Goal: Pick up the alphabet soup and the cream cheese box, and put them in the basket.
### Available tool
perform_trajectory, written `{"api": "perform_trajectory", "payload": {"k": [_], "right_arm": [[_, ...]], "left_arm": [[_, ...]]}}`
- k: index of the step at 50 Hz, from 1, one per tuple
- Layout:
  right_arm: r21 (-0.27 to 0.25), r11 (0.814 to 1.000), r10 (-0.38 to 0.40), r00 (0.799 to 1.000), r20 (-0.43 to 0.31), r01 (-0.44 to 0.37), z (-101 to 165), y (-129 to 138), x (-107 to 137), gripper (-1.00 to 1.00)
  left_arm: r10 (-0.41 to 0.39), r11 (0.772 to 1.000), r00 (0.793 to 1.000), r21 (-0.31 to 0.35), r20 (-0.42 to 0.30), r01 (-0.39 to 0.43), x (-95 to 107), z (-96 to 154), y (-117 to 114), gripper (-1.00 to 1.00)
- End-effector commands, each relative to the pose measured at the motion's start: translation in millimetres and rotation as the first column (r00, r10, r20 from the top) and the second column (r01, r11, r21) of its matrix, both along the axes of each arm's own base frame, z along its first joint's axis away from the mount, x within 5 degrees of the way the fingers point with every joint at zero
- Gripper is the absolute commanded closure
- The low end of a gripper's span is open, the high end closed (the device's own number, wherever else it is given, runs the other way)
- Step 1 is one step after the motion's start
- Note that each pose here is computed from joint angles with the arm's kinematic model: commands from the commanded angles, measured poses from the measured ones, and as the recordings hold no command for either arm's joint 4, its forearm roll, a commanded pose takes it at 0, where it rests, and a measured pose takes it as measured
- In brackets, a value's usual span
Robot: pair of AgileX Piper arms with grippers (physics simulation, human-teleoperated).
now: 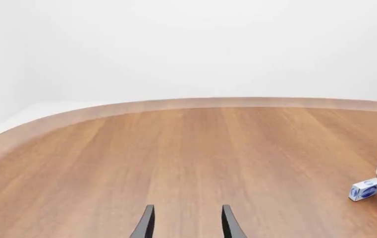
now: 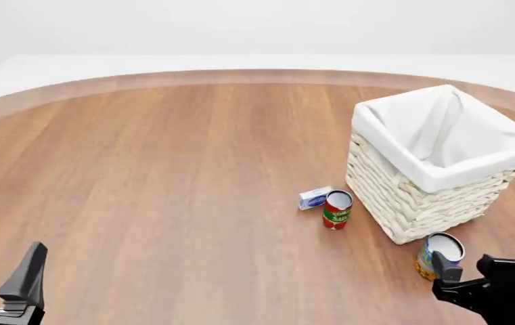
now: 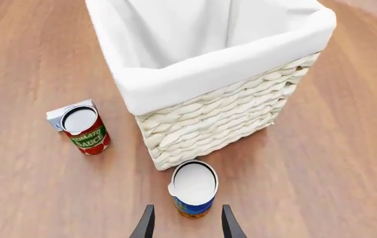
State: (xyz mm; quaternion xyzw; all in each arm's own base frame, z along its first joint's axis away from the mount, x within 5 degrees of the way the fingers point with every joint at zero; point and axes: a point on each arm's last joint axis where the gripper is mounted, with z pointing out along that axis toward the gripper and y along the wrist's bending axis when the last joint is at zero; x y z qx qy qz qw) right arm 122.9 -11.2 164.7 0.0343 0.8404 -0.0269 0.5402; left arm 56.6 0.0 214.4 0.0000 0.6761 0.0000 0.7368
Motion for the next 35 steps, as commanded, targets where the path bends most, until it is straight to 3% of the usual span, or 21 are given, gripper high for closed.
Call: {"api": "perform_trajectory", "payload": {"k": [1,20,35], "right_arm": [[0.005,1.0,-0.012,1.0,-0.018,0.012,-11,-3,14,-1.0],[0.006,1.0,-0.02,0.999,-0.036,0.02,-20,-5,21,-1.0],[0.003,1.0,-0.02,0.998,-0.06,0.02,-47,-7,38,-1.0]], "left_arm": [[0.0,1.0,1.0,0.0,0.0,0.0,0,0,0,-1.0],[0.0,1.0,1.0,0.0,0.0,0.0,0,0,0,-1.0],[0.0,1.0,1.0,0.0,0.0,0.0,0,0,0,-1.0]]}}
